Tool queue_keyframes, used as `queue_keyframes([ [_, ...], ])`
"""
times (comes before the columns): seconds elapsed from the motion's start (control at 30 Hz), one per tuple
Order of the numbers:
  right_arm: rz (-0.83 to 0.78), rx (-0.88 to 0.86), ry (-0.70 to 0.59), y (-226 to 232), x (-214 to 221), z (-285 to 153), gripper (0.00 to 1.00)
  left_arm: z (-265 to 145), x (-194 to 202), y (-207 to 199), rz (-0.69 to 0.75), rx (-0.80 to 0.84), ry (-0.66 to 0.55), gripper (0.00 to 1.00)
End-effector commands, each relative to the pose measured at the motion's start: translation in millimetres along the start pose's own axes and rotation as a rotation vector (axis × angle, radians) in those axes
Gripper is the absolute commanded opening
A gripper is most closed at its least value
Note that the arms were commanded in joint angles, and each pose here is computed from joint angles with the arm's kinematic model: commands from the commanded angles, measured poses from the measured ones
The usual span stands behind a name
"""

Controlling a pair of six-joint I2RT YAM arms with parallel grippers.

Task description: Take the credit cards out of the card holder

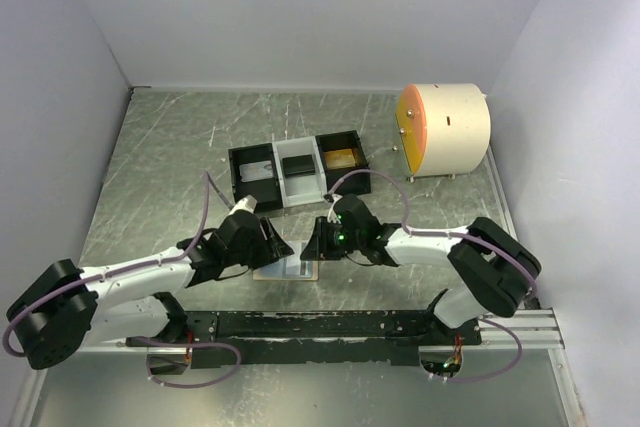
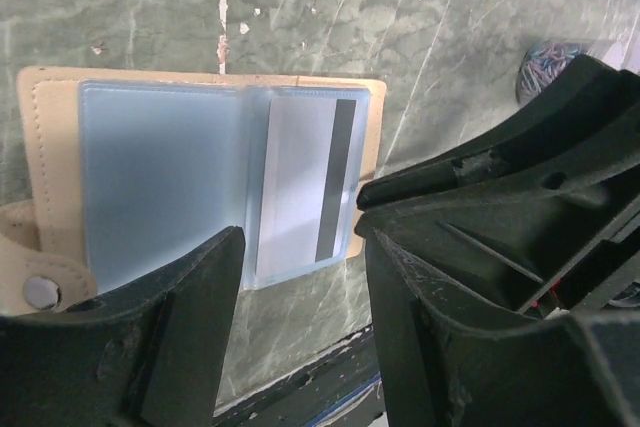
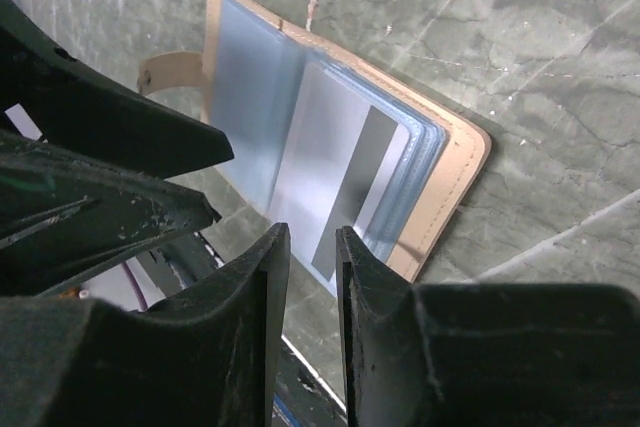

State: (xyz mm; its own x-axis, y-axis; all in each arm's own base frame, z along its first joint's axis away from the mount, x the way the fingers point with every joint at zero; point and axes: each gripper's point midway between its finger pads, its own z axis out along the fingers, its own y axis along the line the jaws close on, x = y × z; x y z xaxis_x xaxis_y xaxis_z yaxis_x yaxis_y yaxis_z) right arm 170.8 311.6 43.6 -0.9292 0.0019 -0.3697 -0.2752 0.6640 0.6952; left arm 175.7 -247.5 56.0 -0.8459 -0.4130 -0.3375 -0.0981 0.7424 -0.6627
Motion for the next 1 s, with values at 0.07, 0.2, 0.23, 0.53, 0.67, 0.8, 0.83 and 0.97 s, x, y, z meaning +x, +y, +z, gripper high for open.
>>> queue_keyframes([
  [0.07,0.025,0.045,0.011,-15.6,5.4,9.2,0.26,5.6,8.0,-11.0,0.074,0.074,0.075,0.61],
  [0.2,0.036,0.067,0.036,-27.1,15.2,12.9,0.26,9.4,10.5,-8.5,0.082,0.067,0.087,0.61],
  [0.23,0.042,0.078,0.039,-30.1,16.5,13.2,0.26,10.4,10.7,-7.1,0.082,0.058,0.088,0.6],
  [0.53,0.055,0.12,0.04,-43.4,21.1,11.4,0.25,14.8,19.3,17.8,0.045,-0.033,0.11,0.56],
  [0.67,0.057,0.092,0.048,-38.1,21.9,12.0,0.25,16.8,24.3,26.3,-0.006,-0.035,0.109,0.51],
  [0.8,0.068,0.066,0.06,-35.0,25.6,12.6,0.25,18.3,27.1,24.8,-0.028,0.011,0.104,0.44],
  [0.83,0.07,0.06,0.063,-34.7,26.6,12.8,0.25,18.6,27.1,25.2,-0.032,0.012,0.101,0.43],
  [0.97,0.076,0.056,0.068,-35.9,29.2,13.2,0.25,18.6,25.6,21.6,-0.036,0.03,0.095,0.37],
])
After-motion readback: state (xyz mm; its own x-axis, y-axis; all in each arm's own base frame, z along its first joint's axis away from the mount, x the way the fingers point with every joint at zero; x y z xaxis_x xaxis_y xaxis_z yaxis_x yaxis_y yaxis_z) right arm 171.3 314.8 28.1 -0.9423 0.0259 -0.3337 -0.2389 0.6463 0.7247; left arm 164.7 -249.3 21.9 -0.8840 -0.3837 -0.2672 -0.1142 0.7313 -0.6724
